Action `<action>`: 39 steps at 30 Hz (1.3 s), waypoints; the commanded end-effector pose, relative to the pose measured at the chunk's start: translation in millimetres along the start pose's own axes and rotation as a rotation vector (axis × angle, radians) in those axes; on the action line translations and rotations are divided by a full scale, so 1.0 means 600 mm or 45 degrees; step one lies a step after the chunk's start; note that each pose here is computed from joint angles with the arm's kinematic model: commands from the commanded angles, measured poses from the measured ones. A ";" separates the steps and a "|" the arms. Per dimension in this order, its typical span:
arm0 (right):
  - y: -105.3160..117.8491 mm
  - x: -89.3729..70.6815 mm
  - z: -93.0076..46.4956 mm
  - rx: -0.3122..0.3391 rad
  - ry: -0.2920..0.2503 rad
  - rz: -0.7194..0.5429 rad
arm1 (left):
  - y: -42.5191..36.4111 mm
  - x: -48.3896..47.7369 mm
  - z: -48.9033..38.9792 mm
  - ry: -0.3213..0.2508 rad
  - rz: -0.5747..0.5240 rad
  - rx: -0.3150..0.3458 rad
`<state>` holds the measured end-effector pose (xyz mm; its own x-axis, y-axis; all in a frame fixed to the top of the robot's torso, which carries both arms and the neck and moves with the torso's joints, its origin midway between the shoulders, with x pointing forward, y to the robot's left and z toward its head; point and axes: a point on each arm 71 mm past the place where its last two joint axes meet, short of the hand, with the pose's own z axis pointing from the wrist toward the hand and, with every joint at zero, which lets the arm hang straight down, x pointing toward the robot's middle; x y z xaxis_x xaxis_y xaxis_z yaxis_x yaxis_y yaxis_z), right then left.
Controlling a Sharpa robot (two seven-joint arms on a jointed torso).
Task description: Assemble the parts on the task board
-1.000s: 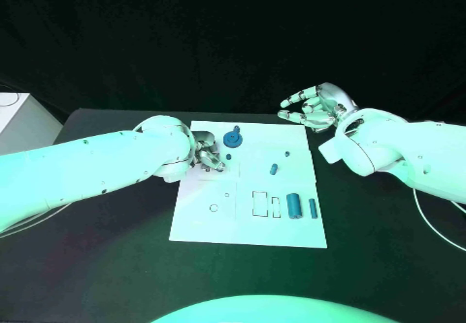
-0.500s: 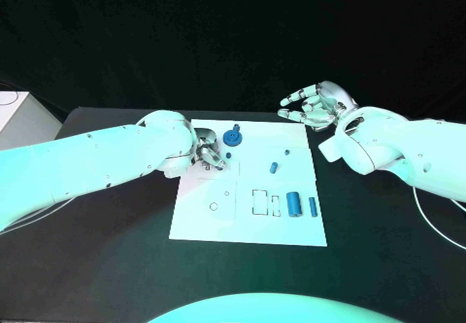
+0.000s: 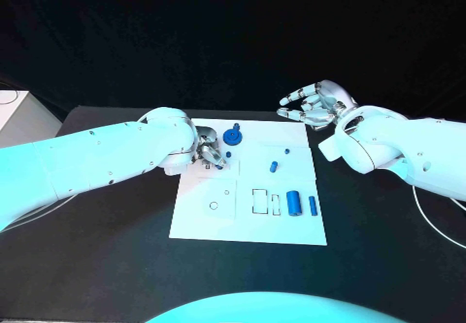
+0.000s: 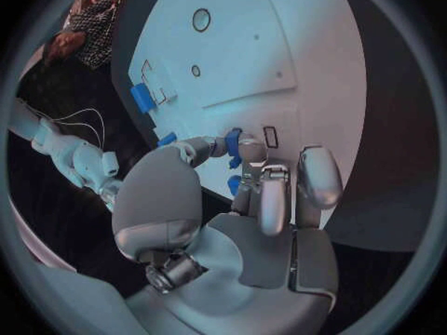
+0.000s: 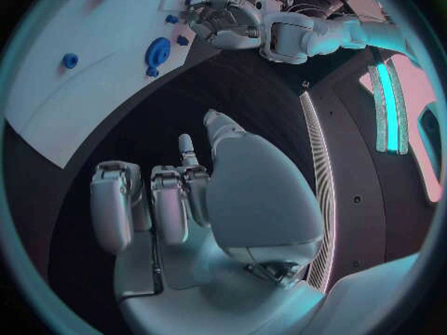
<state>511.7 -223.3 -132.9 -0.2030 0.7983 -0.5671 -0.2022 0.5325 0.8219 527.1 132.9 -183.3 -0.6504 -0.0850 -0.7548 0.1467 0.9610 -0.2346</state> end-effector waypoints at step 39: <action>-0.003 0.005 0.001 0.001 0.030 -0.006 | -0.003 -0.020 -0.008 0.098 0.045 -0.009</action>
<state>512.0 -222.8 -135.9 -0.2134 0.7954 -0.5673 -0.1968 0.5338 0.8224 531.6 134.8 -170.4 -0.6900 -0.0572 -0.7216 0.1518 0.9633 -0.2214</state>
